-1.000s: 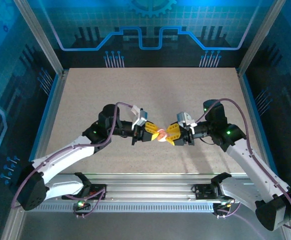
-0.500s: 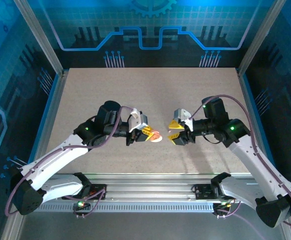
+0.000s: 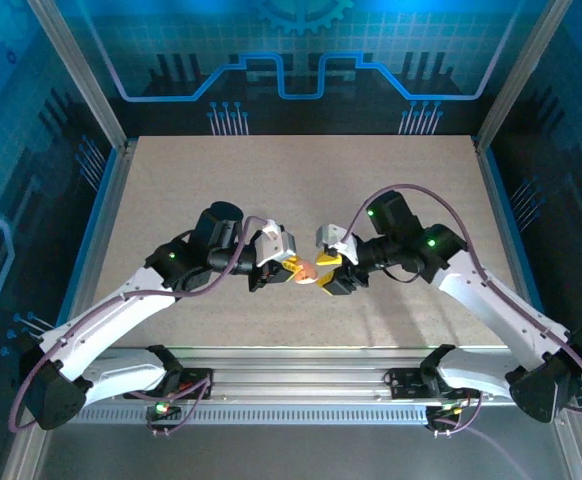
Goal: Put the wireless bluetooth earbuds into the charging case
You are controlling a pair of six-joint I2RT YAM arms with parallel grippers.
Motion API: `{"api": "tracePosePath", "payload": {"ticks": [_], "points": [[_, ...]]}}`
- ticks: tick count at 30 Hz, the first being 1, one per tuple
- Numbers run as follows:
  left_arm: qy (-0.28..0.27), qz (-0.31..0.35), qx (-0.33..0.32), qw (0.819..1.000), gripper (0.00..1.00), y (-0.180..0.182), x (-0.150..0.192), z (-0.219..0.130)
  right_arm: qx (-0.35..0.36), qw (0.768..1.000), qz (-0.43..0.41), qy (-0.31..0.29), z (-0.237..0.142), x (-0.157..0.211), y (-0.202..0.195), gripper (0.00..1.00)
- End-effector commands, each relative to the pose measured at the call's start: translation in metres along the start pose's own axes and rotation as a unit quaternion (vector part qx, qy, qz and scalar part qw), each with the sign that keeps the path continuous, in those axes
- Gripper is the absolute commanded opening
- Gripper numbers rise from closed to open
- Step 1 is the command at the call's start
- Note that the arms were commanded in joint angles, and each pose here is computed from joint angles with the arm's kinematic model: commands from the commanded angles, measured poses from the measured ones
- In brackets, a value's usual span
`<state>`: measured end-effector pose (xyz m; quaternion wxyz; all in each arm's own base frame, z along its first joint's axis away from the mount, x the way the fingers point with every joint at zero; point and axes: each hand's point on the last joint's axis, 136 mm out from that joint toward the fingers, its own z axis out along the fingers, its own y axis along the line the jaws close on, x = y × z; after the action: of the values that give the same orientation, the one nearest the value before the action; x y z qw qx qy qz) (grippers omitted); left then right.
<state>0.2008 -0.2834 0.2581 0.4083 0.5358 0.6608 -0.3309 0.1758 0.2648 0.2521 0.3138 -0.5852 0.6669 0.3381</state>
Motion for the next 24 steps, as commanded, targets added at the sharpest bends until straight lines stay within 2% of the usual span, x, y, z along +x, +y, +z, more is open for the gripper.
{"api": "tracePosePath", "payload": {"ticks": [1, 4, 8, 11, 13, 15, 17, 18, 21, 24], "points": [[-0.004, 0.01, 0.003, 1.0, 0.1, -0.002, -0.008, -0.002, -0.005, 1.0, -0.013, 0.008, 0.003, -0.006, 0.002, 0.49], [-0.007, 0.01, 0.006, 1.0, 0.1, -0.003, -0.009, -0.002, -0.006, 1.0, -0.017, 0.012, 0.007, -0.006, 0.001, 0.42], [-0.003, 0.008, 0.003, 1.0, 0.1, -0.002, -0.007, -0.001, -0.007, 1.0, -0.026, 0.012, 0.008, -0.007, 0.002, 0.27], [0.0, 0.004, -0.004, 1.0, 0.14, 0.0, -0.006, -0.001, 0.001, 0.999, -0.03, 0.014, 0.008, -0.006, 0.0, 0.17], [-0.005, 0.0, -0.013, 1.0, 0.24, 0.004, -0.007, -0.001, 0.006, 0.999, -0.032, 0.012, 0.006, -0.004, -0.002, 0.15], [-0.023, 0.001, -0.03, 0.999, 0.41, 0.008, -0.01, -0.003, 0.007, 1.0, -0.03, -0.003, 0.004, -0.001, -0.003, 0.14], [-0.058, 0.006, -0.042, 0.997, 0.56, 0.011, -0.018, -0.007, 0.009, 0.999, -0.023, -0.029, -0.001, 0.001, -0.005, 0.14], [-0.082, 0.006, -0.046, 0.996, 0.6, 0.012, -0.022, -0.01, 0.011, 0.999, -0.021, -0.046, -0.004, 0.002, -0.007, 0.14], [-0.142, 0.004, -0.038, 0.989, 0.64, 0.007, -0.032, -0.017, 0.026, 0.994, -0.022, -0.102, -0.017, -0.001, -0.011, 0.14], [-0.172, 0.007, -0.01, 0.985, 0.63, -0.003, -0.032, -0.015, 0.04, 0.987, -0.024, -0.152, -0.029, -0.004, -0.014, 0.15]]}}
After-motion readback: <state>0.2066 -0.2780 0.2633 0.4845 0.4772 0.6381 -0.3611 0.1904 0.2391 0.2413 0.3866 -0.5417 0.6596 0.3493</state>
